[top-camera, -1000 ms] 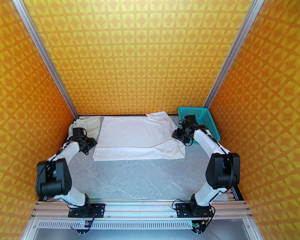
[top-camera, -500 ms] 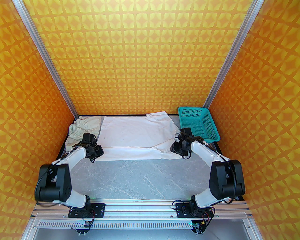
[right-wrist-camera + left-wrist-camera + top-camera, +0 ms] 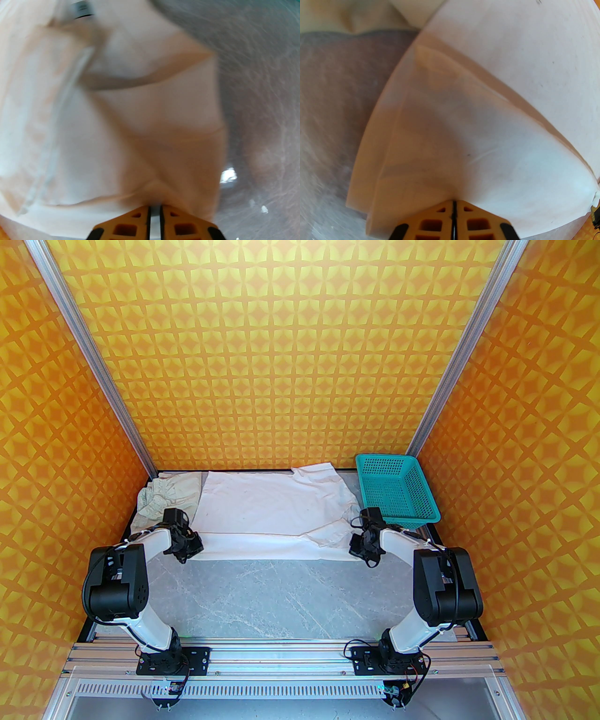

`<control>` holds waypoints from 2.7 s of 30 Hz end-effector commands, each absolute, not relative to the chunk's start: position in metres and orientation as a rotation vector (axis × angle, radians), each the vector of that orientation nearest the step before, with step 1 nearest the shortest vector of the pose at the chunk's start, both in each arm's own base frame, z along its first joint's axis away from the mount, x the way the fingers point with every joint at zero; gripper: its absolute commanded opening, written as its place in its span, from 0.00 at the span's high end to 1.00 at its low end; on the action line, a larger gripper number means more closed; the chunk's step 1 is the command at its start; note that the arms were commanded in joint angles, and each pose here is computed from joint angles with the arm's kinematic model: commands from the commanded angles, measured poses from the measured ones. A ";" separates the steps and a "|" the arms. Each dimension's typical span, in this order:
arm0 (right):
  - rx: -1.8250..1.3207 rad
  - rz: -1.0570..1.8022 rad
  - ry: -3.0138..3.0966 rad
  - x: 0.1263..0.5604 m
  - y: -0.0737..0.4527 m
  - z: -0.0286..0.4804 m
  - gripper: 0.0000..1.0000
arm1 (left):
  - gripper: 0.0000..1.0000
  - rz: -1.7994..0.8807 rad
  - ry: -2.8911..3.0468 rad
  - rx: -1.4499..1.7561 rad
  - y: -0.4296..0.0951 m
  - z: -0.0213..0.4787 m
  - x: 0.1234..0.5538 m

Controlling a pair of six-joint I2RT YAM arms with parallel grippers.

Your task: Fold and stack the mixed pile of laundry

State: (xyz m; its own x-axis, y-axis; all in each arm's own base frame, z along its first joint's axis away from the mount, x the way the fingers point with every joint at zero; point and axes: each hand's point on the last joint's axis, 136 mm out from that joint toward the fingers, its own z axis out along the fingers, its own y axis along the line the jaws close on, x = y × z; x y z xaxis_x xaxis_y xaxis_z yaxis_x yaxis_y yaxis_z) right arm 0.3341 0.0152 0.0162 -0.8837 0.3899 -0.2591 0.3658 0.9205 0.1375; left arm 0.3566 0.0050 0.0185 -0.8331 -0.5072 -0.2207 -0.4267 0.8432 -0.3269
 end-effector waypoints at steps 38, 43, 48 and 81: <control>0.333 0.320 2.813 0.388 0.151 0.012 0.77 | 0.78 -0.536 2.815 -0.258 -0.092 0.010 0.426; 0.365 0.293 2.894 0.339 0.136 -0.007 0.77 | 0.78 -0.529 2.892 -0.307 -0.087 -0.006 0.367; 0.399 0.280 2.962 0.284 0.120 -0.018 0.77 | 0.78 -0.526 2.945 -0.375 -0.082 -0.012 0.307; 0.782 0.824 2.854 0.212 0.143 0.045 0.51 | 0.71 -0.552 2.849 -0.377 -0.084 0.034 0.279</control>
